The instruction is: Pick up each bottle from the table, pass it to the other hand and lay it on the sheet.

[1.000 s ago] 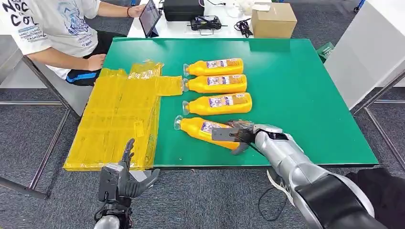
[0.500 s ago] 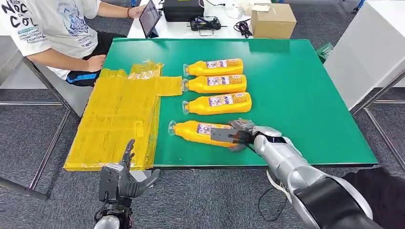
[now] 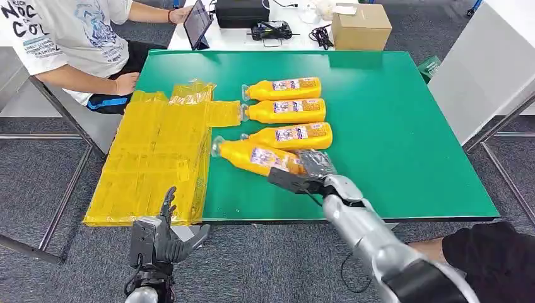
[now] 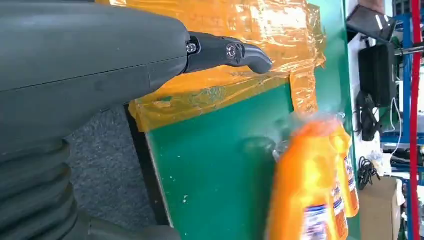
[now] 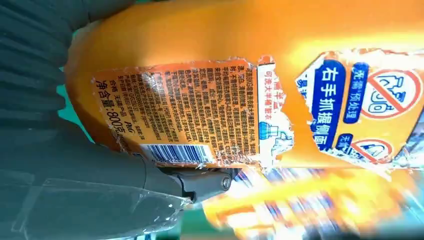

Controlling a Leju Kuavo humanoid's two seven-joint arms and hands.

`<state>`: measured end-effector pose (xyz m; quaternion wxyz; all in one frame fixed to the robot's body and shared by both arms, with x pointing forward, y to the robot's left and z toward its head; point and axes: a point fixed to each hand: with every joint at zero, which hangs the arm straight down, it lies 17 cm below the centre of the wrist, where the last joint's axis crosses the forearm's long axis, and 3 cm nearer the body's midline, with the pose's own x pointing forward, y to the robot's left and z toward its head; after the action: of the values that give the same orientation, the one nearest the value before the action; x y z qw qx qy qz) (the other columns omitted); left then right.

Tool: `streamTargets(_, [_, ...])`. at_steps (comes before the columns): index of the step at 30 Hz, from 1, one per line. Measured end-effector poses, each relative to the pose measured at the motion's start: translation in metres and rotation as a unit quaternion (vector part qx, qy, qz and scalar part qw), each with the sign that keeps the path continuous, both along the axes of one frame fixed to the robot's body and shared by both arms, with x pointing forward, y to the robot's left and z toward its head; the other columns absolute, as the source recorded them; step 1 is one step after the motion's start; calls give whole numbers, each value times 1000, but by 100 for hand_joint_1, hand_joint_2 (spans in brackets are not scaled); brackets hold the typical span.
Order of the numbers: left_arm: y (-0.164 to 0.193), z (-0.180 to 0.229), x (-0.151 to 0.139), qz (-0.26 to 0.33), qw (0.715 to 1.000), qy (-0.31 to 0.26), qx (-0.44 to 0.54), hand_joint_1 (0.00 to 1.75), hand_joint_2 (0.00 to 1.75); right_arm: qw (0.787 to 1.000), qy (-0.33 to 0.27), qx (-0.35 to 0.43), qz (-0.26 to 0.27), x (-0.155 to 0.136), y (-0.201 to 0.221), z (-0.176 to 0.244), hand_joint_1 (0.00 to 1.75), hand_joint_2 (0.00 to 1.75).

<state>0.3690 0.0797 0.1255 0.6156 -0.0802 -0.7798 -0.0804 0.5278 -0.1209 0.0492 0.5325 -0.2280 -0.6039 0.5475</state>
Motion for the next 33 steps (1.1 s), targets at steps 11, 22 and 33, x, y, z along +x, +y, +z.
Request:
streamTargets(11, [5,4,0,13,999,14,-29,0,175,947,-225,227,-34,-52,24,180,175,175])
streamTargets(22, [-1,16,-3,-20,992,28,-122,0,175,890,-306,325,-92,-86,-42,240,175,175])
streamTargets(33, [-28,45,-27,-132,952,29,-274,0,175,885,-189,422,-50,-112,-20,154,175,175])
